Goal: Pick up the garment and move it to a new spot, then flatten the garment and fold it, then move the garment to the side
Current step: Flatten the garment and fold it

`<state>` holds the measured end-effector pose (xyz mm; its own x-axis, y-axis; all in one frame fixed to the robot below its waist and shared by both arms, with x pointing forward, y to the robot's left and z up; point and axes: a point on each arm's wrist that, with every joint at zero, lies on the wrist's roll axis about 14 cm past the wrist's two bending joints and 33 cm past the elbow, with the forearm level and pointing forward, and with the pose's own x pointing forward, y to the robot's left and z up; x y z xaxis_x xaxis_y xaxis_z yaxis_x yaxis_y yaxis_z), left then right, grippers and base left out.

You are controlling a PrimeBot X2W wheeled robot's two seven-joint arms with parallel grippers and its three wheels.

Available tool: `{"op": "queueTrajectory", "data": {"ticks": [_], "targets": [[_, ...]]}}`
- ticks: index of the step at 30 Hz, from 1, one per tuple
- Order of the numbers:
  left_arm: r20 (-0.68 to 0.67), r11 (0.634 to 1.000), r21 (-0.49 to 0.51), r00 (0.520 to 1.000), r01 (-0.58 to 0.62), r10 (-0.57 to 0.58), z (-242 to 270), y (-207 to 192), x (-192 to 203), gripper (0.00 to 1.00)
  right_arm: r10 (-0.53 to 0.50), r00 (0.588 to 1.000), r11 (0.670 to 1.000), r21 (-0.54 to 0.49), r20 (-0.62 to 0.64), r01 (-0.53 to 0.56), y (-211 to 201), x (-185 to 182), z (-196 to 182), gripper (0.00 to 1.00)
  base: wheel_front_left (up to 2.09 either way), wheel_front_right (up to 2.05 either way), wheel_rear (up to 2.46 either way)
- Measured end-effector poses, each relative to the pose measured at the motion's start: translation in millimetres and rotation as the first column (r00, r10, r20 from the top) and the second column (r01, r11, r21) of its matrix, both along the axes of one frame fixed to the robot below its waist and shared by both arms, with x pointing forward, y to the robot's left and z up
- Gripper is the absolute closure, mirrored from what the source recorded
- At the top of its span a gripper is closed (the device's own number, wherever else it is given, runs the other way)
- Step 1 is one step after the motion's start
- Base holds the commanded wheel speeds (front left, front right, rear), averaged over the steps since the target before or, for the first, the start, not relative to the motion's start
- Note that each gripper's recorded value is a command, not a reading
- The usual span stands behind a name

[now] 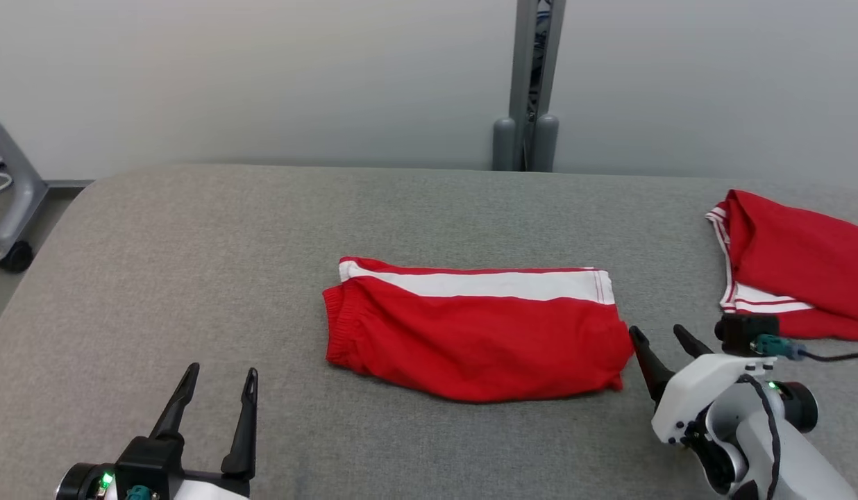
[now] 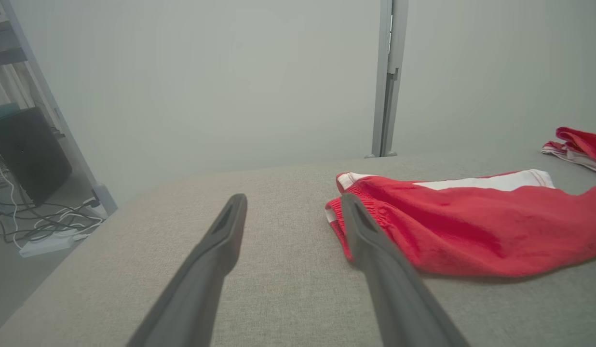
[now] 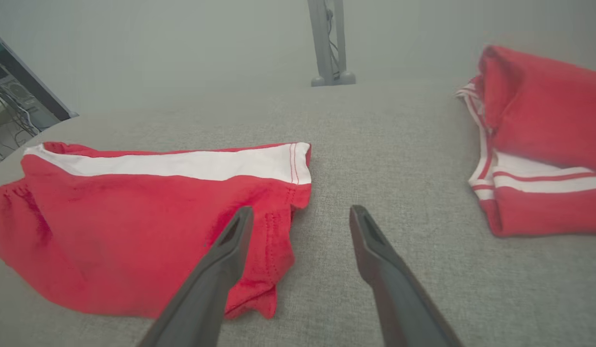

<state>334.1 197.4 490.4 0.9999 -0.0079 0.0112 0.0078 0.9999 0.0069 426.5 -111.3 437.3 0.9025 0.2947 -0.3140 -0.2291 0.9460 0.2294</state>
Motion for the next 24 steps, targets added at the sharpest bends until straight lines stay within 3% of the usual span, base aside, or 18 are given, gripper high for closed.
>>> {"op": "queueTrajectory", "data": {"ticks": [10,17,24], "targets": [[-0.022,0.999,-0.012,0.999,-0.037,0.037,-7.9,8.9,2.8,0.0,0.027,0.984,1.0,-0.001,-0.175,-0.027,26.9,37.8,-28.7,0.0,0.0,0.0,0.0],[-0.067,0.996,-0.019,0.994,-0.088,0.086,-22.2,22.6,-1.1,0.0,0.074,0.921,0.996,-0.014,-0.383,-0.086,48.0,37.6,-64.5,0.0,0.0,0.0,0.0],[-0.079,0.994,-0.018,0.991,-0.109,0.107,-26.1,30.4,-0.5,0.0,0.085,0.893,0.995,-0.008,-0.442,-0.098,51.3,42.2,-66.8,0.0,0.0,0.0,0.0]]}}
